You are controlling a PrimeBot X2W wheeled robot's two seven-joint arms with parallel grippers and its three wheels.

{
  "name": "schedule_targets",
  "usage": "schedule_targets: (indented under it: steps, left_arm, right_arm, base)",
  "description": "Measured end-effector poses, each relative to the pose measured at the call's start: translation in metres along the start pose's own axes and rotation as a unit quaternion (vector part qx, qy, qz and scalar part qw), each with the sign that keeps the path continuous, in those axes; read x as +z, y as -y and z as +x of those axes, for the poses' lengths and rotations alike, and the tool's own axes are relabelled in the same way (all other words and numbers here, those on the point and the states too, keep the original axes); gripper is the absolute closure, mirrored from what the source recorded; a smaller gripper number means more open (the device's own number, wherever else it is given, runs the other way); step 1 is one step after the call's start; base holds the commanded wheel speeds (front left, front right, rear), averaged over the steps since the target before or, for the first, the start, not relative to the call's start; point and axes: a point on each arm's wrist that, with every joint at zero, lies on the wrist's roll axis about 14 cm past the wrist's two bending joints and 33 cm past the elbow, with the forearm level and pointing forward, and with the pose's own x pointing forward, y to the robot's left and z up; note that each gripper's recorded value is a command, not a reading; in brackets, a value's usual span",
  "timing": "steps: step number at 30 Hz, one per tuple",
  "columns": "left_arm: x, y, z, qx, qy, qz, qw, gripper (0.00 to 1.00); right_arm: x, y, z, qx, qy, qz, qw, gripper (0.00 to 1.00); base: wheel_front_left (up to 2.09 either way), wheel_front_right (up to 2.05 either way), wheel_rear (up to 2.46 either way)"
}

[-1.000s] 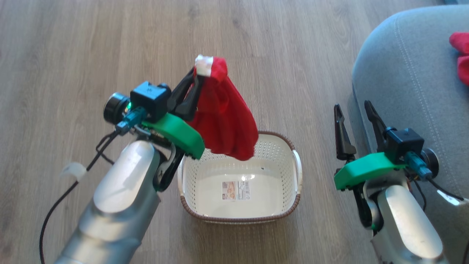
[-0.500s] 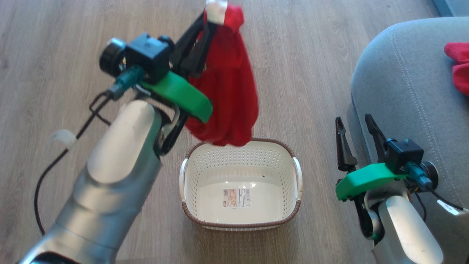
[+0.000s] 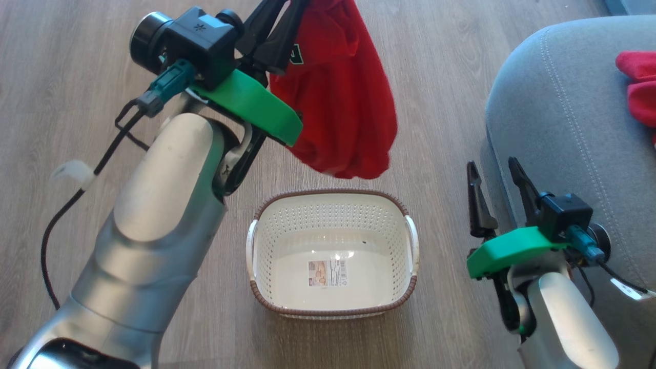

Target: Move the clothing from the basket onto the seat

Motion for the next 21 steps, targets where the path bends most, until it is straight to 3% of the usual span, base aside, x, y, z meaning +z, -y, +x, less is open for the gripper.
schedule_targets:
  steps: [7,14,21]
  left_arm:
    - [-0.003,0.006,0.000,-0.010,-0.002,-0.001,1.000,1.00]
    - [-0.005,0.010,-0.002,-0.016,-0.006,0.001,1.000,1.00]
    - [-0.007,0.012,-0.006,-0.020,-0.011,0.005,1.000,1.00]
  right_arm:
    - [0.027,-0.049,0.015,0.077,0.043,0.001,0.996,0.00]
    - [0.085,-0.116,0.039,0.195,0.124,-0.028,0.972,0.00]
    - [0.104,-0.146,0.050,0.249,0.149,-0.047,0.956,0.00]
  base:
    - [0.00,0.00,0.00]
    - [0.00,0.00,0.00]
    - [0.00,0.00,0.00]
